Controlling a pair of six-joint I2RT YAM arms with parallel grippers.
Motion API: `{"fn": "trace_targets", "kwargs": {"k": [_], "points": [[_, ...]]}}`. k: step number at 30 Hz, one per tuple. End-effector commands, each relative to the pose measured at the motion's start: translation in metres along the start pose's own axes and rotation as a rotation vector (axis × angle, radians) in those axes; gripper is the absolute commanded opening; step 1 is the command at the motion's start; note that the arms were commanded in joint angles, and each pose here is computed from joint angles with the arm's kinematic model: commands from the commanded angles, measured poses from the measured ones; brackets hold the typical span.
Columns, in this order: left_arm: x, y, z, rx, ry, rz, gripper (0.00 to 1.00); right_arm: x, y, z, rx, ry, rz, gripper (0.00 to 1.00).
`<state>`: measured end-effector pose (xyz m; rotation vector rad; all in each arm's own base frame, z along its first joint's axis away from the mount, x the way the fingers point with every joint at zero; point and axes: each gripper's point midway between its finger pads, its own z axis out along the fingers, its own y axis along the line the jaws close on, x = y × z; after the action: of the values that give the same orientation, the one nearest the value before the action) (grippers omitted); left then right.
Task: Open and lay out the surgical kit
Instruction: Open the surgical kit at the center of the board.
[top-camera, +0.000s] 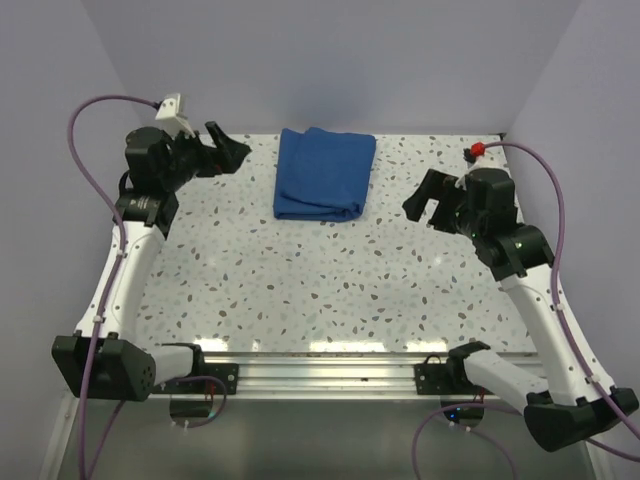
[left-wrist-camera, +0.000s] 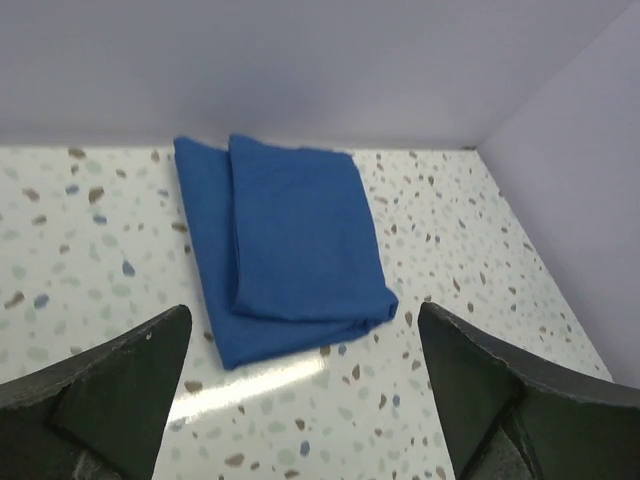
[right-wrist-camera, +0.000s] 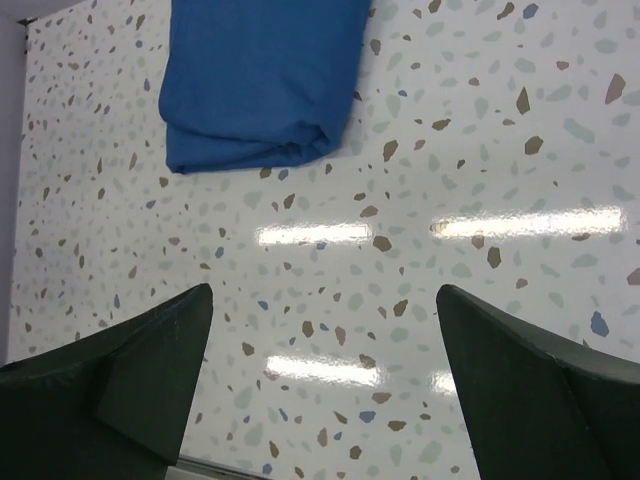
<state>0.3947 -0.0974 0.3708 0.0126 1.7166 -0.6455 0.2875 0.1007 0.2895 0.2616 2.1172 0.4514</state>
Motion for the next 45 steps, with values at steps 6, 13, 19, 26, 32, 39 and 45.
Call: {"fn": "trace_targets", "kwargs": {"k": [6, 13, 19, 26, 32, 39, 45], "points": [[0.072, 0.0, -0.004, 0.041, 0.294, -0.106, 1.0, -0.02, 0.046, 0.003, -0.125, -0.022, -0.154, 0.99], [-0.032, 0.024, -0.06, -0.347, 0.035, 0.067, 1.0, -0.044, 0.111, 0.044, -0.175, -0.015, -0.27, 0.98], [0.06, 0.039, -0.007, -0.276, 0.202, -0.072, 0.98, -0.018, 0.183, 0.097, -0.077, 0.084, -0.508, 0.97], [0.093, 0.053, 0.009, -0.288, 0.276, -0.102, 0.89, 0.028, 0.224, 0.174, -0.111, 0.172, -0.515, 0.98], [0.131, 0.073, 0.001, -0.393, 0.382, -0.137, 0.85, 0.075, 0.23, 0.244, -0.091, 0.224, -0.494, 0.98], [0.169, 0.056, 0.0, -0.354, 0.449, -0.165, 0.83, 0.089, 0.239, 0.293, -0.076, 0.136, -0.479, 0.99], [0.183, 0.054, -0.009, -0.337, 0.444, -0.194, 0.83, 0.115, 0.235, 0.334, -0.028, 0.073, -0.524, 0.98]]}}
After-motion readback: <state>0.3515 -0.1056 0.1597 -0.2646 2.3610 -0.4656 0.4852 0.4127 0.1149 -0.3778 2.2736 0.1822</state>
